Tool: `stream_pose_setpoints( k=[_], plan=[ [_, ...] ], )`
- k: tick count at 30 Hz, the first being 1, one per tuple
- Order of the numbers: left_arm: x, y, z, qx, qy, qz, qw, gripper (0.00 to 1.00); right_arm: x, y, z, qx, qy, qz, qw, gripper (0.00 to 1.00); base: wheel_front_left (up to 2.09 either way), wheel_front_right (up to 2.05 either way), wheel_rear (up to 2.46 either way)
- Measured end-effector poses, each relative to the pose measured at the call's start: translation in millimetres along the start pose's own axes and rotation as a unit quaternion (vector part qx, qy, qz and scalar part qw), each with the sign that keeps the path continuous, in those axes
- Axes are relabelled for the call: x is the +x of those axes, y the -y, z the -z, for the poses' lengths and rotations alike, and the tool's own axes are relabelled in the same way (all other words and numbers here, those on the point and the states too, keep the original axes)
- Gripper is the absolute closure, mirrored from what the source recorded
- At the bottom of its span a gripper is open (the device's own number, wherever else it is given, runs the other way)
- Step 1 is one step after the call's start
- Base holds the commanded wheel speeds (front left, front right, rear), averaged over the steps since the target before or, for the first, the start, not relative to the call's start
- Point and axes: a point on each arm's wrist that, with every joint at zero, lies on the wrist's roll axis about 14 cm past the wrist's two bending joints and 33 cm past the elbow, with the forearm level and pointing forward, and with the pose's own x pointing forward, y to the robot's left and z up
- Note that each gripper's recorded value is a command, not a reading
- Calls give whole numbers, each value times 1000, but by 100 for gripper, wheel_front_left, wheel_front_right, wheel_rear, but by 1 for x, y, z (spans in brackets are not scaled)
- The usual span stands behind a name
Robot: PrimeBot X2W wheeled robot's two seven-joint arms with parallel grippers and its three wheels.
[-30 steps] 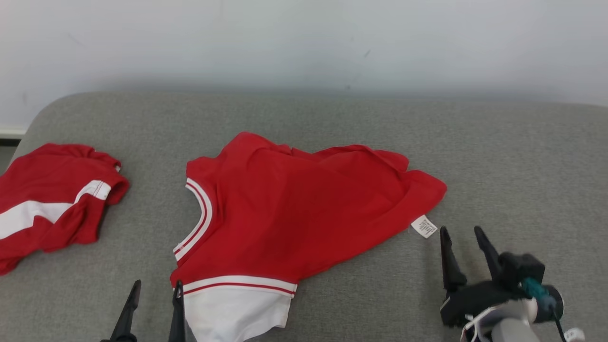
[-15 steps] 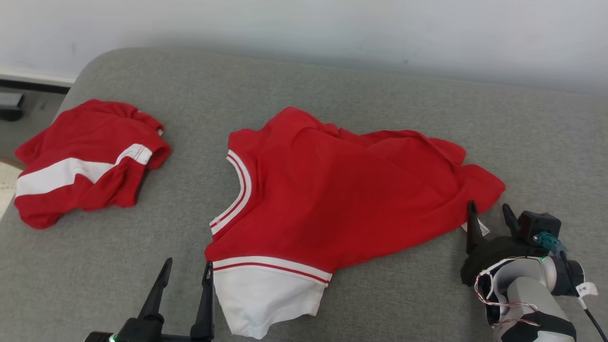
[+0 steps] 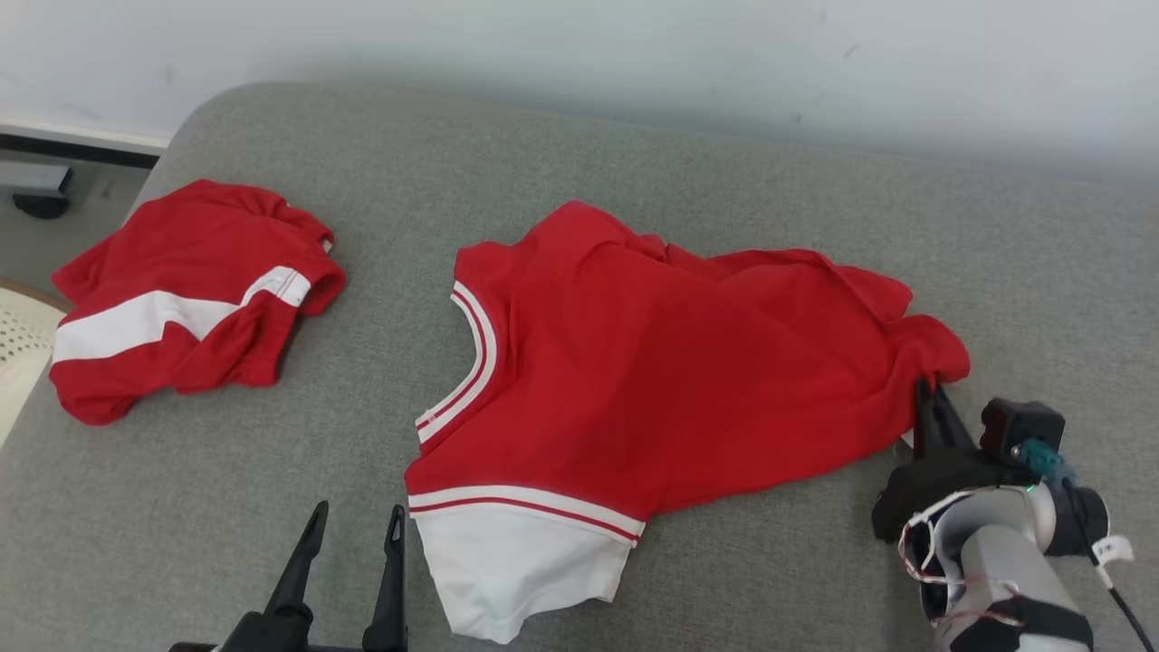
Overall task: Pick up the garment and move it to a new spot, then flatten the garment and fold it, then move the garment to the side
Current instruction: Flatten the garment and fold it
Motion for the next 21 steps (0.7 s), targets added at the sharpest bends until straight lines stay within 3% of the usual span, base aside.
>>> stream_pose_setpoints(
  k=[8, 21],
  plan=[
    [-6, 9, 4, -10, -4, 14, 1000, 0, -48, 4, 4, 0, 31, -7, 1000, 100, 0, 0, 0],
    [3, 32, 0, -17, 4, 51, 999, 0, -129, 29, 53, 38, -3, 34, 999, 100, 0, 0, 0]
  ],
)
